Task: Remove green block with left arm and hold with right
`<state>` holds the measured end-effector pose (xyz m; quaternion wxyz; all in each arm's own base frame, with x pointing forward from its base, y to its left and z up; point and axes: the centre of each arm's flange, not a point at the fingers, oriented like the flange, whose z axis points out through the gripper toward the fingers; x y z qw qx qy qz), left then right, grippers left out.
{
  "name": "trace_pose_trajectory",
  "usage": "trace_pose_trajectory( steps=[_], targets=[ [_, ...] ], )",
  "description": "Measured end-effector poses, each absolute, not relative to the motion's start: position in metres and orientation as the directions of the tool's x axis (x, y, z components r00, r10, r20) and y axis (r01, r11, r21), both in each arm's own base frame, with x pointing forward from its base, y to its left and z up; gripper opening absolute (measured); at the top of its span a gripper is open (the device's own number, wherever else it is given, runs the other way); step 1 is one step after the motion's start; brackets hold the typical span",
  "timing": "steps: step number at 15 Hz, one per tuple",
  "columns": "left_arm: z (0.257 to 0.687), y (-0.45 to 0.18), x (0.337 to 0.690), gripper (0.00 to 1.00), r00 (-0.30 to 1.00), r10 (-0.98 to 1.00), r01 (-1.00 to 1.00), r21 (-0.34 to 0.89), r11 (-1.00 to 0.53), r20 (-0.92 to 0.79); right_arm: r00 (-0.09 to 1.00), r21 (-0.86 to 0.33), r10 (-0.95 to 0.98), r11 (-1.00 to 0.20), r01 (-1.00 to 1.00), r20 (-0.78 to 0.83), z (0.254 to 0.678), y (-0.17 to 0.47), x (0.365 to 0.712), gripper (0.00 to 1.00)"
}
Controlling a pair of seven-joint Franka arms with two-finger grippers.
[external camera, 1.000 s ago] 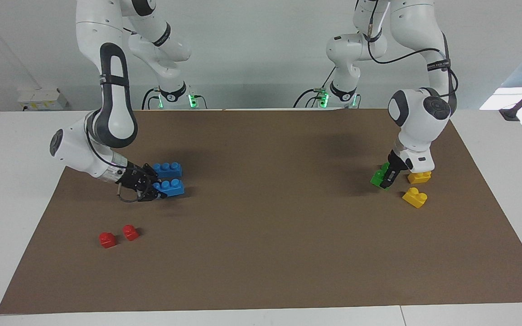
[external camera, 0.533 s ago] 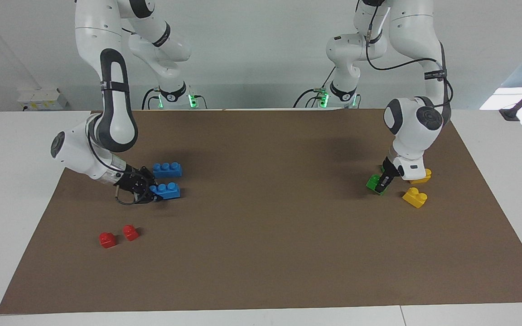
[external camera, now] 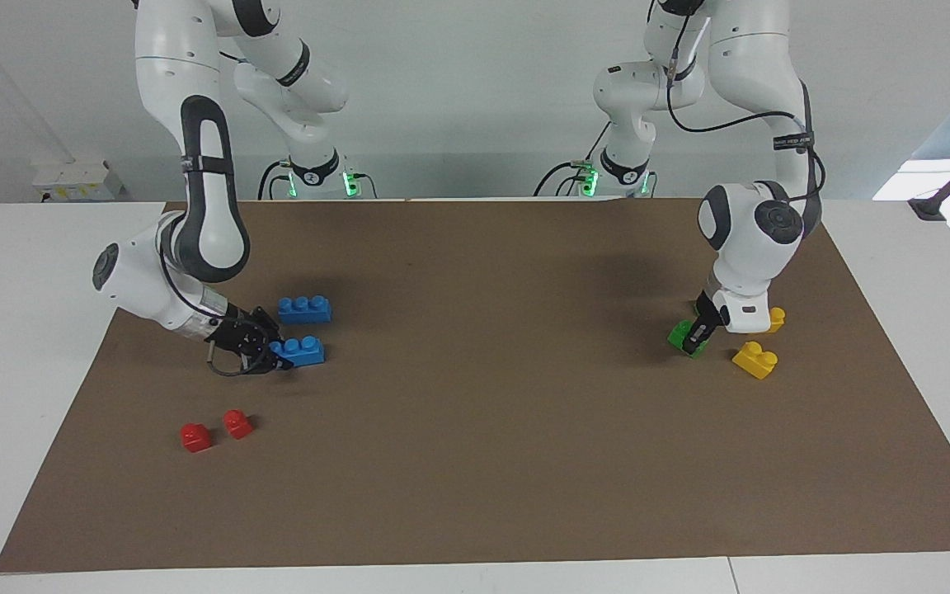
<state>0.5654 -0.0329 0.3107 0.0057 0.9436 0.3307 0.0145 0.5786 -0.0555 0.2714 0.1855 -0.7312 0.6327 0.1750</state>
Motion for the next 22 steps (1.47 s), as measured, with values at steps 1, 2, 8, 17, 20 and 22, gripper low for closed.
trace_pose_trajectory(
  steps=[1, 2, 8, 17, 20, 22],
  targets=[
    [0.311, -0.033, 0.565, 0.36, 0.786, 0.617, 0.617, 0.02, -0.787, 0.024, 0.138, -0.05, -0.86, -0.131, -0.99, -0.491, 0.271, -0.055, 0.579, 0.35],
    [0.311, -0.033, 0.566, 0.36, 0.789, 0.613, 0.613, 0.02, -0.79, 0.024, 0.138, -0.05, -0.86, -0.131, -0.99, -0.491, 0.271, -0.055, 0.579, 0.35],
    [0.314, -0.031, 0.568, 0.66, 0.798, 0.602, 0.602, 0.023, -0.798, 0.032, 0.155, -0.05, -0.863, -0.149, -0.988, -0.48, 0.272, -0.053, 0.579, 0.39],
    [0.399, -0.028, 0.6, 1.0, 0.864, 0.503, 0.503, 0.012, -0.864, 0.039, 0.211, -0.031, -0.838, -0.226, -0.974, -0.503, 0.361, -0.031, 0.592, 0.9],
    [0.427, -0.026, 0.598, 1.0, 0.904, 0.423, 0.423, 0.012, -0.906, 0.057, 0.251, -0.043, -0.827, -0.266, -0.963, -0.503, 0.411, -0.017, 0.583, 1.0],
    [0.451, -0.025, 0.592, 1.0, 0.926, 0.373, 0.373, 0.008, -0.928, 0.066, 0.316, -0.058, -0.841, -0.324, -0.944, -0.439, 0.446, -0.019, 0.576, 1.0]
  ],
)
